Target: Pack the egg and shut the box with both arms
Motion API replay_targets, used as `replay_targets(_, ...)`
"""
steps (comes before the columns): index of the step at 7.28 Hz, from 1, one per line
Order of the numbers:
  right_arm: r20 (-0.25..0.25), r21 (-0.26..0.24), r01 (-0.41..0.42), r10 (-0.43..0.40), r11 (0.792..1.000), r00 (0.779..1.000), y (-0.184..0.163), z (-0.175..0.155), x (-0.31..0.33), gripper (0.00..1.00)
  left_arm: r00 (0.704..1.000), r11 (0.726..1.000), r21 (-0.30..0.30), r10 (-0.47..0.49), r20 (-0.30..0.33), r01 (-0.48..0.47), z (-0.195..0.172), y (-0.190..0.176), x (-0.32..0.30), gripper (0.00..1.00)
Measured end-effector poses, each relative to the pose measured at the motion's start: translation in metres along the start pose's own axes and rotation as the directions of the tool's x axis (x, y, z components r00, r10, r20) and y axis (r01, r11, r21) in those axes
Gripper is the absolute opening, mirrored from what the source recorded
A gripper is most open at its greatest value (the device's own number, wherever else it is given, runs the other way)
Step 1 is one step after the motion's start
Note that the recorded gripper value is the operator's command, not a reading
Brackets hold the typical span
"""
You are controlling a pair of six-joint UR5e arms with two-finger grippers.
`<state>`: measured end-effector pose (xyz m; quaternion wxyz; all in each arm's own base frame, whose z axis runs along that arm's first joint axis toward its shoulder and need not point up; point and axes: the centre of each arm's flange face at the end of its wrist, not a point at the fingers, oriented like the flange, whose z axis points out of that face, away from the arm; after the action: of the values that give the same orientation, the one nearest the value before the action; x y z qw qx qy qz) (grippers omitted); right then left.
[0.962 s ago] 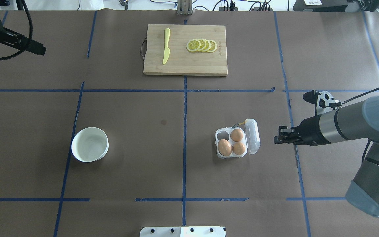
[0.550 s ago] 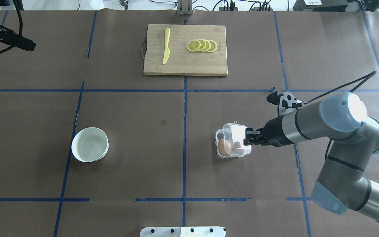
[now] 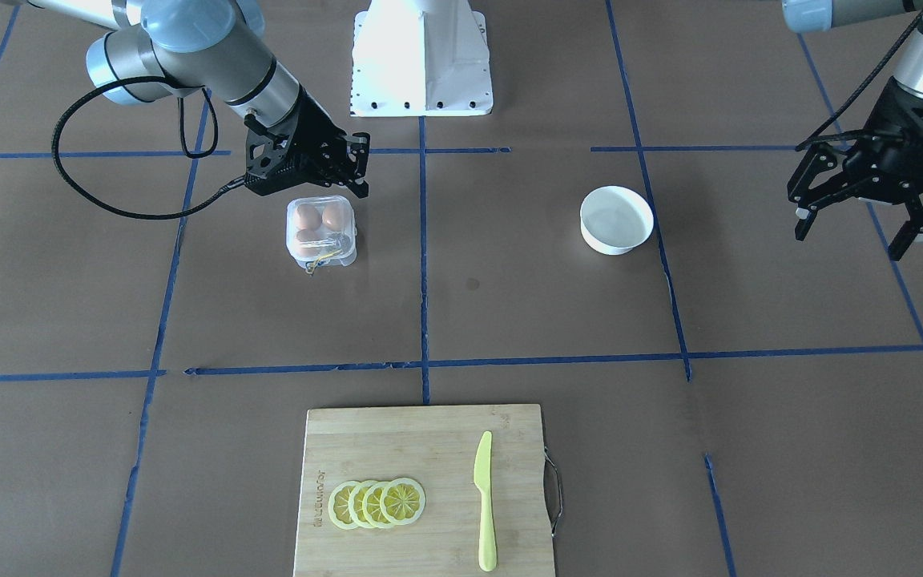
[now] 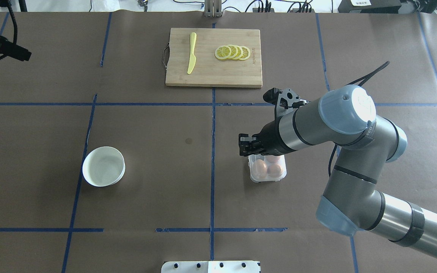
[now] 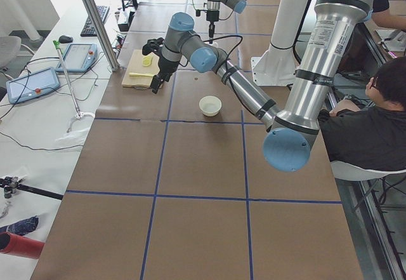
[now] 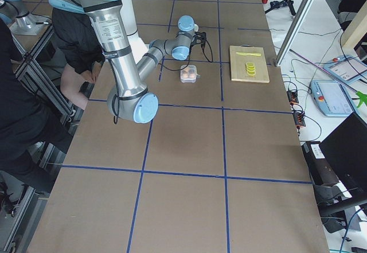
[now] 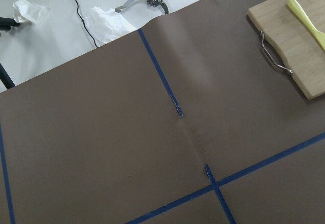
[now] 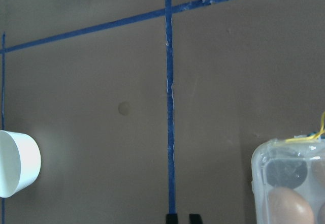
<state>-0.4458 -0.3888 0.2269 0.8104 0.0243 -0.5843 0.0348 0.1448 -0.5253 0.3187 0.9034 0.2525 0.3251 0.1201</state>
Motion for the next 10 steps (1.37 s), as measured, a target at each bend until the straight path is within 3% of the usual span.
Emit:
replay_targets(1,-0.002,0.032,-0.010,0.010,0.999,1.000,-0.015,-0.020,-0.001,1.00,1.000,1.000,-0.020,0.025,0.014,-0.024,0.008,0.017,-0.018,1.00)
replay_targets(2,-0.039,0.070,-0.015,0.017,0.997,0.999,-0.036,-0.042,0.005,1.00,0.997,0.997,-0.035,0.069,0.036,-0.068,0.012,0.036,-0.050,1.00)
replay_targets(4,-0.207,0.110,0.094,-0.070,0.990,0.976,-0.081,-0.091,0.032,1.00,0.988,0.986,-0.097,0.140,0.068,-0.133,0.025,0.063,-0.139,1.00)
replay_targets(5,-0.315,0.081,0.177,-0.143,0.981,0.938,-0.105,-0.120,0.055,1.00,0.984,0.980,-0.127,0.165,0.073,-0.155,0.026,0.076,-0.189,1.00)
replay_targets(6,-0.410,0.015,0.253,-0.225,0.967,0.884,-0.130,-0.151,0.085,1.00,0.983,0.976,-0.150,0.171,0.069,-0.159,0.024,0.090,-0.233,1.00)
replay_targets(7,-0.465,-0.067,0.311,-0.306,0.948,0.831,-0.153,-0.188,0.125,1.00,0.983,0.971,-0.175,0.176,0.058,-0.163,0.028,0.106,-0.266,1.00)
replay_targets(8,-0.464,-0.130,0.331,-0.352,0.935,0.813,-0.168,-0.230,0.177,1.00,0.984,0.966,-0.201,0.174,0.031,-0.164,0.037,0.122,-0.290,1.00)
replay_targets(10,-0.432,-0.188,0.306,-0.358,0.933,0.828,-0.162,-0.310,0.319,1.00,0.994,0.970,-0.216,0.100,-0.046,-0.107,0.049,0.171,-0.322,1.00)
